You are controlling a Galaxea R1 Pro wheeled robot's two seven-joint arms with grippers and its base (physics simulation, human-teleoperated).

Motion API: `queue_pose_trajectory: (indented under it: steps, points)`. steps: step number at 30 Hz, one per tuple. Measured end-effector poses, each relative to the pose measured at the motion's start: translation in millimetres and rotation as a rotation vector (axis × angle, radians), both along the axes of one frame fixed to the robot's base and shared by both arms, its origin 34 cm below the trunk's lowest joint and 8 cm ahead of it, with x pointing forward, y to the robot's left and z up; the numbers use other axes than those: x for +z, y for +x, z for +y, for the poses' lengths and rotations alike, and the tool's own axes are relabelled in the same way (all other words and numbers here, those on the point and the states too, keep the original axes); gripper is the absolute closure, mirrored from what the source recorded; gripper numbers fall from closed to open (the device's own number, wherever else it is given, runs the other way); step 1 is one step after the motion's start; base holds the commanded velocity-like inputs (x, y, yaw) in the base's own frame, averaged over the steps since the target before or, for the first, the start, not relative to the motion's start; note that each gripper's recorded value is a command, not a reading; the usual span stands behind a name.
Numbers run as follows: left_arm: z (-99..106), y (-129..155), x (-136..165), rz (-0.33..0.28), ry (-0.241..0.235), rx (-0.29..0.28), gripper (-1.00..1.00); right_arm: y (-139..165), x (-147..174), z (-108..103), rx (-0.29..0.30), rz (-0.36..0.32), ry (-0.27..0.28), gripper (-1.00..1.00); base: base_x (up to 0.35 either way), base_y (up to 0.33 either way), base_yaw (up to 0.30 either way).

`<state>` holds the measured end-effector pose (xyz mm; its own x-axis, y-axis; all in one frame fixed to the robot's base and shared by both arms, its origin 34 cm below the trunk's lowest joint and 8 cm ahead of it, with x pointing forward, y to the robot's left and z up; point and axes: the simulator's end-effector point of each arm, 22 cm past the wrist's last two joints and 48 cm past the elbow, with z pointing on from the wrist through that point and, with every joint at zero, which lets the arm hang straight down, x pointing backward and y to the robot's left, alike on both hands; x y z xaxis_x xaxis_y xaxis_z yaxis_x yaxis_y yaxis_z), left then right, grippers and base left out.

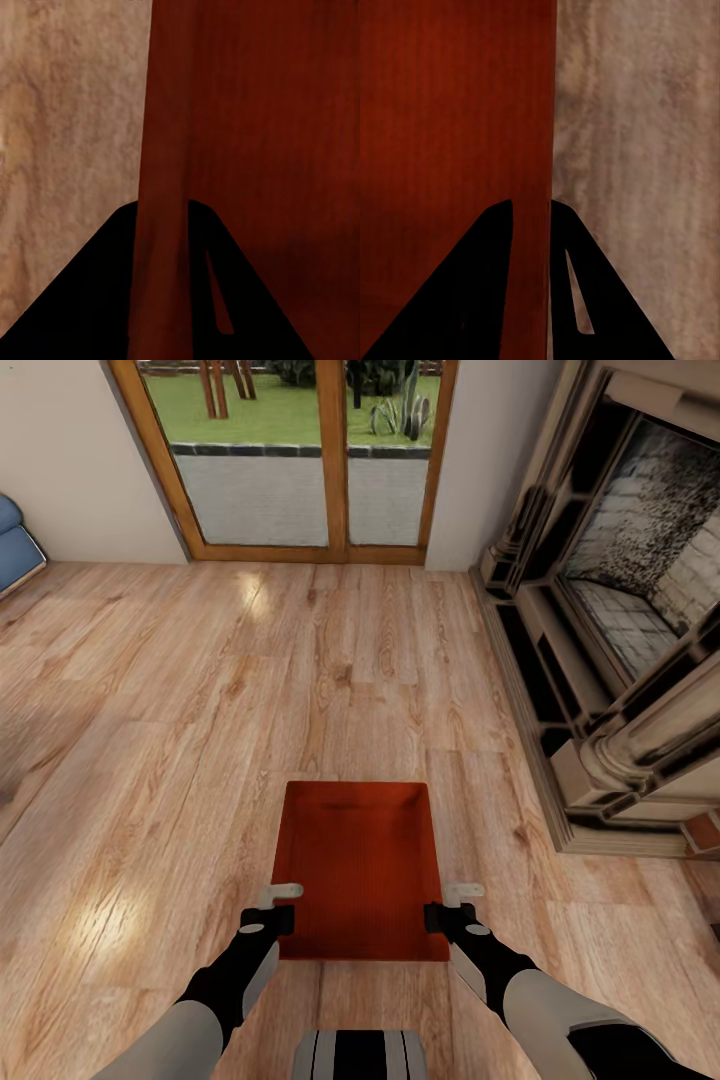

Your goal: Move the two storage containers from the living room to the garage. In the garage, place one container on the floor and stack the other container on top of it (either order is fine).

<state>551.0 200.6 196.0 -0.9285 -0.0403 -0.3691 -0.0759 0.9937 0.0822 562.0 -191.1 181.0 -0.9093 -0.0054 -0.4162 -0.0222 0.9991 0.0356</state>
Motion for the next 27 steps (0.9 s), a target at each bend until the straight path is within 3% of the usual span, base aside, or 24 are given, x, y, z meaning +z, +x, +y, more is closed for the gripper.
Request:
queue_pose_trajectory:
  steps: [8, 27]
  points:
    - [-0.1, 14.5, 9.5, -0.033, -0.003, 0.003, 1.00, 0.8, 2.3, 0.1, -0.001, -0.001, 0.000, 1.00, 0.000, 0.000, 0.000]
    - [0.1, 24.4, 51.2, -0.033, -0.003, 0.003, 1.00, 10.2, 43.6, 0.3, -0.002, -0.001, 0.001, 1.00, 0.000, 0.000, 0.000]
